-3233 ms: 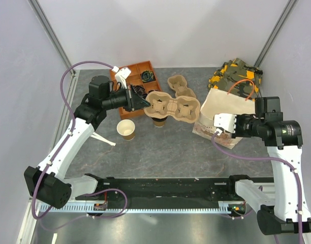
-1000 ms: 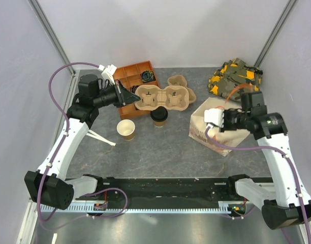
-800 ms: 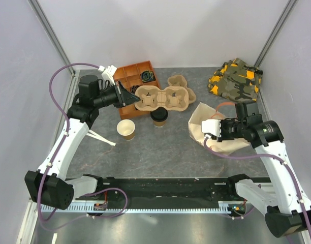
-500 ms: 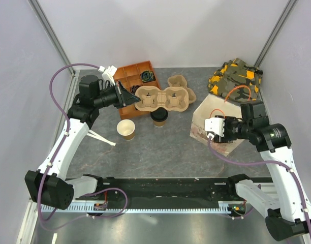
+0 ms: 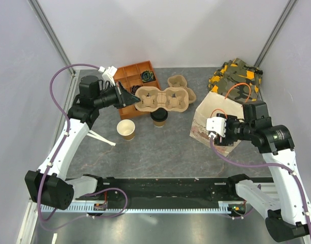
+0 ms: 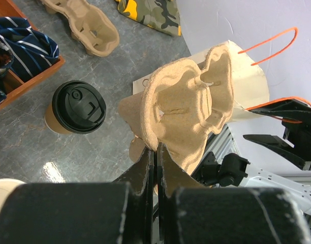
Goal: Pack the takeout coffee
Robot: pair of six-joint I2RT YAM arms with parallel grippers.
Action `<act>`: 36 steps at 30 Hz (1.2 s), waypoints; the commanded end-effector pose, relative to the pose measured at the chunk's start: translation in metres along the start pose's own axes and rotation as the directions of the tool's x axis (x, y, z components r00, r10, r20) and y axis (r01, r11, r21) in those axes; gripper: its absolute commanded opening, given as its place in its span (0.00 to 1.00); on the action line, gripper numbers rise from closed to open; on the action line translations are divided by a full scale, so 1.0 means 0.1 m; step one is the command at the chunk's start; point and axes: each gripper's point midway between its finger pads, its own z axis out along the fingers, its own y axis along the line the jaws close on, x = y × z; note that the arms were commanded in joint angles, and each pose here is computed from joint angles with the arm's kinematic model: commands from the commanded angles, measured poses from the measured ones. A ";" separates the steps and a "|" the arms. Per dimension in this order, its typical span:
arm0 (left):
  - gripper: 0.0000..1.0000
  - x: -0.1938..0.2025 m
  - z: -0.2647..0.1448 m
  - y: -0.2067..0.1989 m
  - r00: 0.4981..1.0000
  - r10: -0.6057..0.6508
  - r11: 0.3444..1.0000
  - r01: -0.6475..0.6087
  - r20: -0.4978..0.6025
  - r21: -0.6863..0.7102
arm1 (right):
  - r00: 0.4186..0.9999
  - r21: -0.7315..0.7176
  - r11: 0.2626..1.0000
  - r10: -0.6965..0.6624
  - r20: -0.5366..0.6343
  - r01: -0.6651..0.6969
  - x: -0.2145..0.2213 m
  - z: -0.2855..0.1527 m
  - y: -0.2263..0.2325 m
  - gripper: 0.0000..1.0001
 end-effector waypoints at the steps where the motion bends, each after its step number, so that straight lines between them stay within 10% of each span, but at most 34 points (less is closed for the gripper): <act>1: 0.02 -0.07 -0.06 -0.09 0.999 0.011 1.000 -0.012 0.038 0.023 | 0.997 0.027 0.998 -0.049 0.051 0.048 -0.14 -0.13 0.06 0.72; 13: 0.02 -0.04 -0.02 -0.03 1.000 0.015 1.000 -0.015 0.021 0.018 | 0.964 0.172 0.948 -0.263 -0.043 0.267 0.08 -0.10 -0.05 0.93; 36: 0.02 0.01 0.02 0.01 1.000 -0.002 1.000 0.002 0.008 0.021 | 0.858 0.199 0.835 -0.503 -0.099 0.513 0.16 -0.12 0.11 0.98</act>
